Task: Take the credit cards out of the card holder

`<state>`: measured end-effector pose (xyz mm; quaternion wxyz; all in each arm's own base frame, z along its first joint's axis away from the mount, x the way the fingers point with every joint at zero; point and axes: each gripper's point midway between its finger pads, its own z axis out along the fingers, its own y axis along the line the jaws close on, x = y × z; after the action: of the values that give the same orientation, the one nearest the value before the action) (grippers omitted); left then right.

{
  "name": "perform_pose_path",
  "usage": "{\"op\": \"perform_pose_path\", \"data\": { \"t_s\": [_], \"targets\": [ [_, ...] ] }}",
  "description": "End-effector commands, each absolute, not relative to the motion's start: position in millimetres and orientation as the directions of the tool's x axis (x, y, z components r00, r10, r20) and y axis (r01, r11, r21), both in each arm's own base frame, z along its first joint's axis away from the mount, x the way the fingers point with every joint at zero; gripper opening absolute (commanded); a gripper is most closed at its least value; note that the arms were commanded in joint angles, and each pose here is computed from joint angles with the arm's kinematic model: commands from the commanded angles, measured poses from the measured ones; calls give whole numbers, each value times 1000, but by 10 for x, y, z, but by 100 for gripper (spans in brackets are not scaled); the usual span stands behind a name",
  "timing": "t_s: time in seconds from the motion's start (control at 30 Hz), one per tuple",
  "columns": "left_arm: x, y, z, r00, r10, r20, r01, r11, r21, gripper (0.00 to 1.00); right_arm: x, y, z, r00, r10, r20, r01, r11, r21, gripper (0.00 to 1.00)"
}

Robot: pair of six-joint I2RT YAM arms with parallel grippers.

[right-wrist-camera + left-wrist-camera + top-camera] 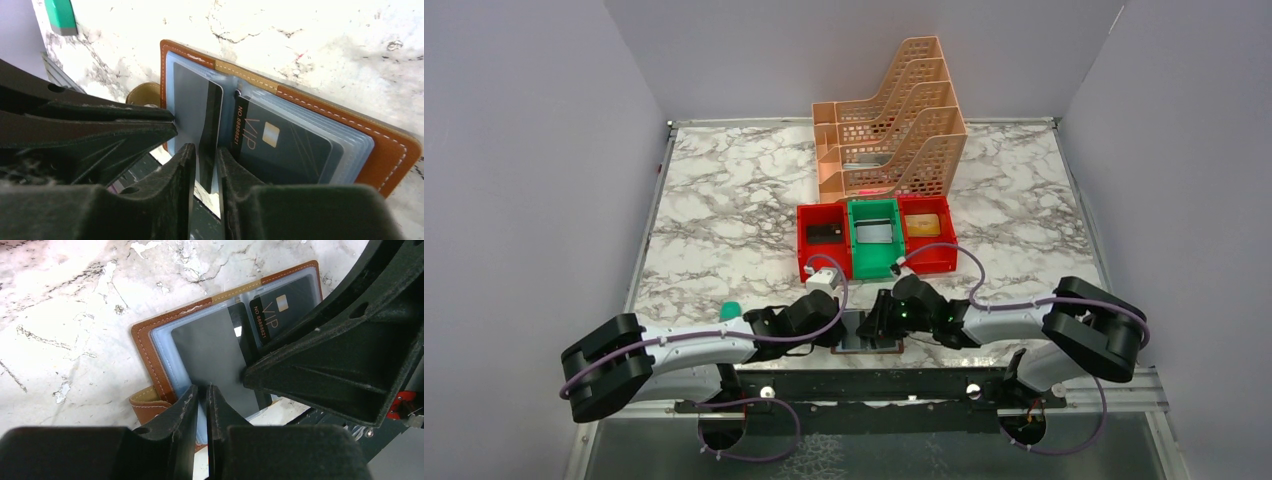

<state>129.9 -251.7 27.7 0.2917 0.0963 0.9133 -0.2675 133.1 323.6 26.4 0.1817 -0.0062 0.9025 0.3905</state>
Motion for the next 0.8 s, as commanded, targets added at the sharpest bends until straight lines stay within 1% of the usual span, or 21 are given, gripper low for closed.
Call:
{"op": "perform_pose_path", "data": {
  "t_s": [0.0, 0.17, 0.2, 0.33, 0.57, 0.7, 0.77],
  "targets": [
    [1238, -2309, 109, -824, 56, -564, 312, 876, -369, 16, 1319, 3162, 264, -926, 144, -350, -154, 700, 697, 23],
    [1226, -2283, 88, -824, 64, -562, 315, 878, -362, 16, 1315, 3092, 334, -912, 152, -380, -177, 692, 700, 3],
    [1226, -2291, 91, -824, 63, -563, 316, 876, -365, 16, 1299, 3069, 335, -911, 155, -381, -178, 687, 705, 1],
    [1225, -2306, 84, -825, 63, -562, 317, 874, -369, 16, 1280, 3043, 409, -905, 157, -396, -198, 666, 719, 1],
    [1222, -2336, 95, -827, 66, -558, 322, 870, -374, 16, 1314, 2847, 409, -886, 182, -426, -179, 715, 676, 2],
    [1218, -2347, 106, -828, 67, -557, 325, 866, -380, 16, 1287, 2842, 438, -885, 202, -420, -178, 686, 706, 10],
    [1209, -2360, 111, -828, 69, -556, 330, 862, -385, 16, 1265, 2867, 432, -891, 206, -404, -172, 671, 721, 12]
  ]
}}
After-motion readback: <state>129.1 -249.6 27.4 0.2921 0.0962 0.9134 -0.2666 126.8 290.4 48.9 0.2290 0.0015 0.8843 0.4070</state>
